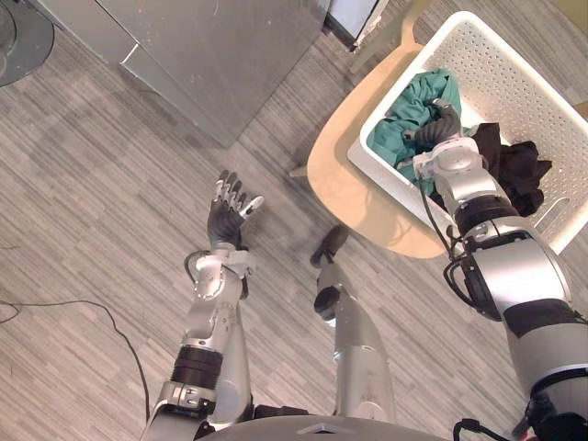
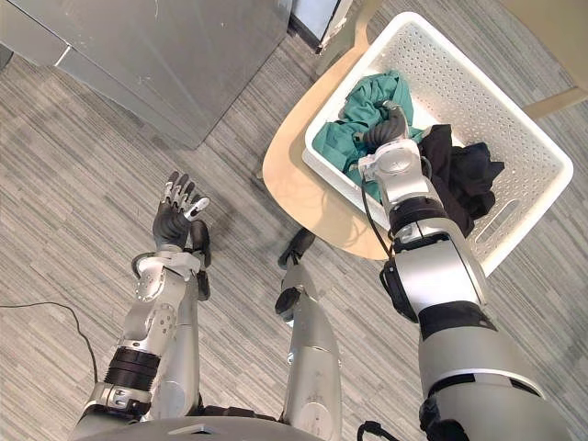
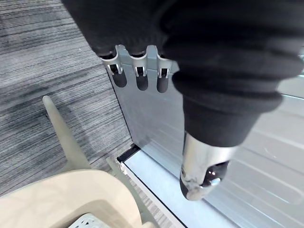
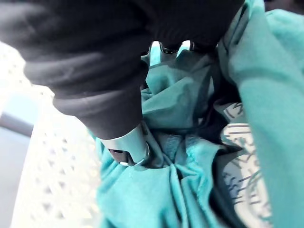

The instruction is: Pick up the laundry basket with both hands and put the clothes into the washing machine.

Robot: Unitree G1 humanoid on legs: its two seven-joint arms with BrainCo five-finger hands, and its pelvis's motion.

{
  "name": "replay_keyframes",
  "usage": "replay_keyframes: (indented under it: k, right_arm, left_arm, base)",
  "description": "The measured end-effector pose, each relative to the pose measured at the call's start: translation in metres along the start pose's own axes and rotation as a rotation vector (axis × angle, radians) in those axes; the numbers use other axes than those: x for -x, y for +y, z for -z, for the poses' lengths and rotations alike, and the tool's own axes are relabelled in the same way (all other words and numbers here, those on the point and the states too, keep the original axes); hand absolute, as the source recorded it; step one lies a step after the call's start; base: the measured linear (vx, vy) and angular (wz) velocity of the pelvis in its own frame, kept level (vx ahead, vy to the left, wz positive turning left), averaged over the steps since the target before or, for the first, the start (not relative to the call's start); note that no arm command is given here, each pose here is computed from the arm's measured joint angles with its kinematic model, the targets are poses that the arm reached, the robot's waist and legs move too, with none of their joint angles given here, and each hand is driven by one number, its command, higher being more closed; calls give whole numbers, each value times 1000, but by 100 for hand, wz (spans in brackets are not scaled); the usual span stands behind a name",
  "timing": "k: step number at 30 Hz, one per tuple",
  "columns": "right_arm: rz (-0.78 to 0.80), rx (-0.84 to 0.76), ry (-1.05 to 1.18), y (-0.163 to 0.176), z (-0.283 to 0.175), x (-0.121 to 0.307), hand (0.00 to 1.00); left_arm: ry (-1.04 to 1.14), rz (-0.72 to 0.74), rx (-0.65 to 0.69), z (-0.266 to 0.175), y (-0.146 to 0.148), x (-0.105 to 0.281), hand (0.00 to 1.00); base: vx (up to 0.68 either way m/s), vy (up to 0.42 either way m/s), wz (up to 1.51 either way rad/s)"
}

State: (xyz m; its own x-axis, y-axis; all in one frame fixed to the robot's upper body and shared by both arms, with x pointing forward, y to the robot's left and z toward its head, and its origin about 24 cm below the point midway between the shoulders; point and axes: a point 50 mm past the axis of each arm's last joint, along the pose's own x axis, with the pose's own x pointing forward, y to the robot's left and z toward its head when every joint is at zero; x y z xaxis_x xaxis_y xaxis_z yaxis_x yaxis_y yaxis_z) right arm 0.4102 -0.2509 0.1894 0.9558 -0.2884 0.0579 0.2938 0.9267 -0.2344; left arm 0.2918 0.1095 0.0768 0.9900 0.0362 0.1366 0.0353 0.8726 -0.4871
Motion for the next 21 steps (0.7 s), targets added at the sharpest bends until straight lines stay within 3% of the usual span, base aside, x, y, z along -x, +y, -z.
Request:
replay_keyframes:
  k: [1,10,16,21]
  right_arm:
    - [6,-164,-3,-1,1,1,100]
    - [2,-959,-26,14,23,16,100]
    - [-19,-1335,-103,38,30,43,100]
    - [-13,-1516,-217,39,25,64,100]
  left_arm:
    - [-5,-4,4,-1,1,-1,0]
    - [-15,-25,23,-4,7,-1,0]
    - [-32,-56,25,-6,14,-1,0]
    - [-37,-82,26,-7,17,0,0]
  base:
    - [15,1,-3]
    - [8,-3,-4]
    - [7,-7,-7]
    - [1,1,-1]
